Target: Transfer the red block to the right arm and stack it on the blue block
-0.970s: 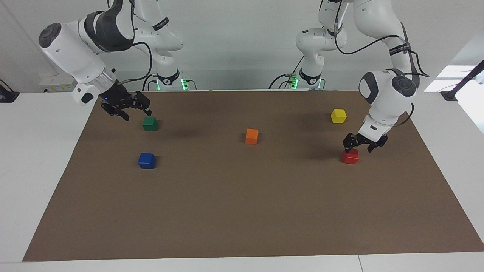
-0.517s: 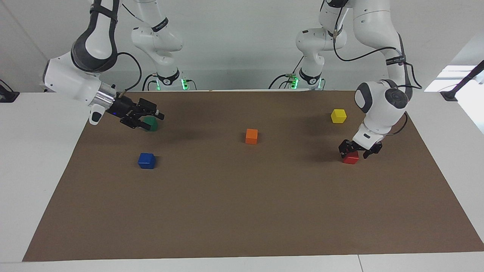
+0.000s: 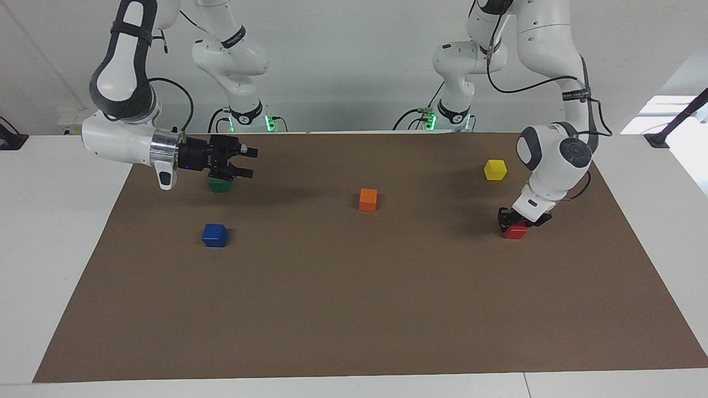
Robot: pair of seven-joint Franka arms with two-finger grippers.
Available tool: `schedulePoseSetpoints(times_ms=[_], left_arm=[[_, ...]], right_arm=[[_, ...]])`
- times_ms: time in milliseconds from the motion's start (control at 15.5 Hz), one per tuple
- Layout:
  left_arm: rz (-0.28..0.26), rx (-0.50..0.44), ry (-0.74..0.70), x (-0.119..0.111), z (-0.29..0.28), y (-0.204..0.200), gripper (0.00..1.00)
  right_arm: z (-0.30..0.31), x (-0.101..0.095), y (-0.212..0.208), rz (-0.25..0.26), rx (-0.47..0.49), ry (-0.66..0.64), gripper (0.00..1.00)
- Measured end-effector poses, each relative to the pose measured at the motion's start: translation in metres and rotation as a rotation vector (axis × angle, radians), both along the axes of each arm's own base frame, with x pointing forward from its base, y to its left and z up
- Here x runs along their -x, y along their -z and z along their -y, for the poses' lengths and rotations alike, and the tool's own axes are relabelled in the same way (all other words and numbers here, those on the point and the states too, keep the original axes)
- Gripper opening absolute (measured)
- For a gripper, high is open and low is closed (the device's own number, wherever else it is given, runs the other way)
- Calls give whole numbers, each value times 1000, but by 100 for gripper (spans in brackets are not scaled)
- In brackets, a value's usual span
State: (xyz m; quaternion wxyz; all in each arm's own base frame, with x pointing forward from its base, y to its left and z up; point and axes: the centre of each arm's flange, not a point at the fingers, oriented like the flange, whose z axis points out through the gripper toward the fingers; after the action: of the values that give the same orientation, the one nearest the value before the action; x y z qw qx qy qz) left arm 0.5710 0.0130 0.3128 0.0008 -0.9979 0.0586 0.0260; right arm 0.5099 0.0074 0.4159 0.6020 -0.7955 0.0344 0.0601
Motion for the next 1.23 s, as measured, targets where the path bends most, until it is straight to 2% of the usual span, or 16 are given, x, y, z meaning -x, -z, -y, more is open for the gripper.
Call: schedulePoseSetpoints(times_ms=[129, 323, 517, 711, 841, 970, 1228], left_arm=[[-77, 3, -91, -11, 2, -39, 54], [-157, 40, -293, -23, 43, -135, 54], [-225, 139, -463, -15, 89, -207, 54], [-287, 243, -566, -3, 115, -265, 54], [-370, 291, -662, 11, 139, -288, 54], [-455, 282, -802, 24, 172, -298, 54], [-578, 237, -945, 51, 246, -308, 54]], right_arm=[[-10, 2, 15, -22, -112, -44, 100], [-26, 3, 40, -59, -307, -97, 100], [-52, 4, 41, -94, -528, -148, 100], [-84, 3, 37, -90, -676, -174, 100], [-108, 7, 35, -59, -751, -186, 100], [-130, 12, 33, -46, -807, -199, 100], [-154, 20, 38, -70, -897, -231, 100]])
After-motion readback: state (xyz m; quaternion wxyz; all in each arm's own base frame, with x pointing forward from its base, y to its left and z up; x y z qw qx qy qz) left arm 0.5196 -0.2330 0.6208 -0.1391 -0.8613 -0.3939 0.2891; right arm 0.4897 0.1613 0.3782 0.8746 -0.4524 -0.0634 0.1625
